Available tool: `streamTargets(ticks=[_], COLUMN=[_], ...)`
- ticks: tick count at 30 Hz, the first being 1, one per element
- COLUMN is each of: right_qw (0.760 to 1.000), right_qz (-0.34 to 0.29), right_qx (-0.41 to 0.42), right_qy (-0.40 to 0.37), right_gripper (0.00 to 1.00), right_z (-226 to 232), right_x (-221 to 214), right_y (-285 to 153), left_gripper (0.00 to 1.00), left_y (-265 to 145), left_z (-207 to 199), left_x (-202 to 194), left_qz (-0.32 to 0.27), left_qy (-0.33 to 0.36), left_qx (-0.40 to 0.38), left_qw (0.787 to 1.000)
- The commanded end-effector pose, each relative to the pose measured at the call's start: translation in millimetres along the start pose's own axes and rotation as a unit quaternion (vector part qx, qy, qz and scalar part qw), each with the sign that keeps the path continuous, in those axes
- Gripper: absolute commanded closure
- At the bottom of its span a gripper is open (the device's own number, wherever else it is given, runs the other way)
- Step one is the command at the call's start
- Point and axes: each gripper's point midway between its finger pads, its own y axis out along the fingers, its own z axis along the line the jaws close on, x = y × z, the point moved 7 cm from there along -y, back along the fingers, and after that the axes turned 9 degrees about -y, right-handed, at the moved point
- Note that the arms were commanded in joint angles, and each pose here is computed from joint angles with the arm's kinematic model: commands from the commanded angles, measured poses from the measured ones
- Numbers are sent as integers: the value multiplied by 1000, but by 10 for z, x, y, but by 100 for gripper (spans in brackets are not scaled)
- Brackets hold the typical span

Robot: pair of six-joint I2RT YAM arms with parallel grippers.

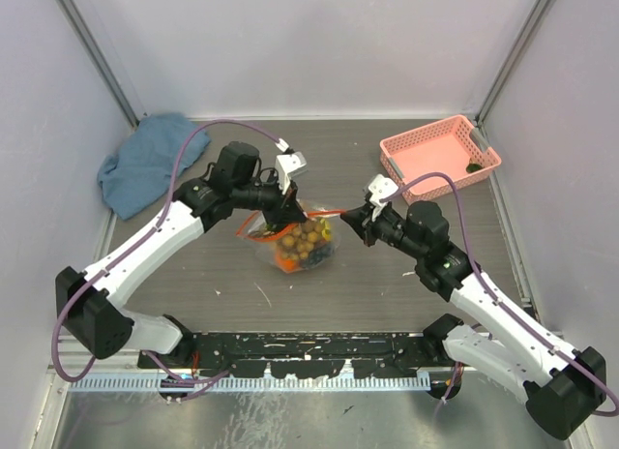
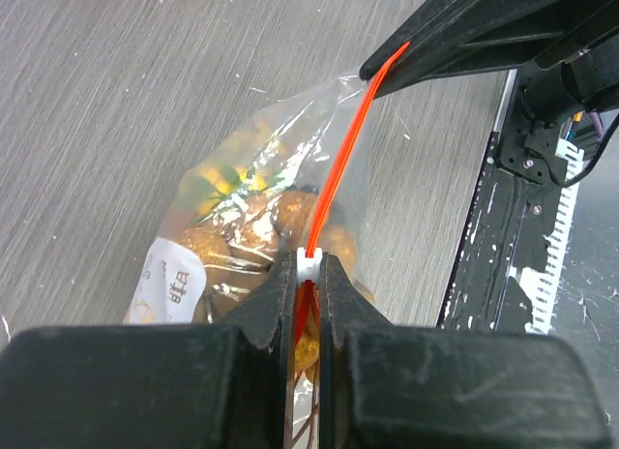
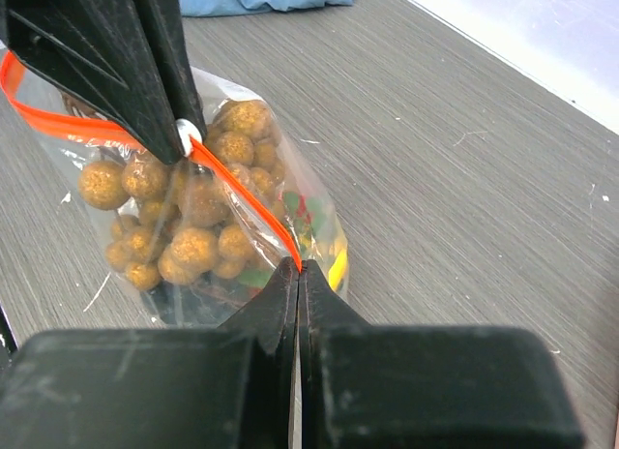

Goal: Place the food in the zip-top bag and seal the zipper
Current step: Zip the zipper food storage bag at the center of the board.

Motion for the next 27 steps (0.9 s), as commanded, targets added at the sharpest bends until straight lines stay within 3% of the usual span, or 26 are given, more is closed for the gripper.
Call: streamTargets(ticks=[1, 6, 11, 19, 27], right_qw=[996, 996, 1000, 996, 985], right_qz=[6, 14, -2, -25, -44], right_qx=[-91, -89, -11, 77, 151], right_qy=[9, 11, -5, -34, -76], right_gripper=[99, 99, 99, 63, 50], right_z=[-176, -170, -44, 35, 110], right_x=[-12, -12, 76, 337, 419], right_y=[-125, -145, -96, -3, 171], left_gripper=[100, 100, 100, 100, 100], left_y=[-190, -210, -123, -52, 11], left_z=[58, 58, -8, -103, -150], left_x=[-23, -35, -46, -60, -97], left_qz=[-17, -21, -14, -4, 9], left_qy=[-14, -13, -14, -9, -3], left_qx=[62, 69, 26, -15, -35], left_qw=[998, 997, 999, 1000, 999])
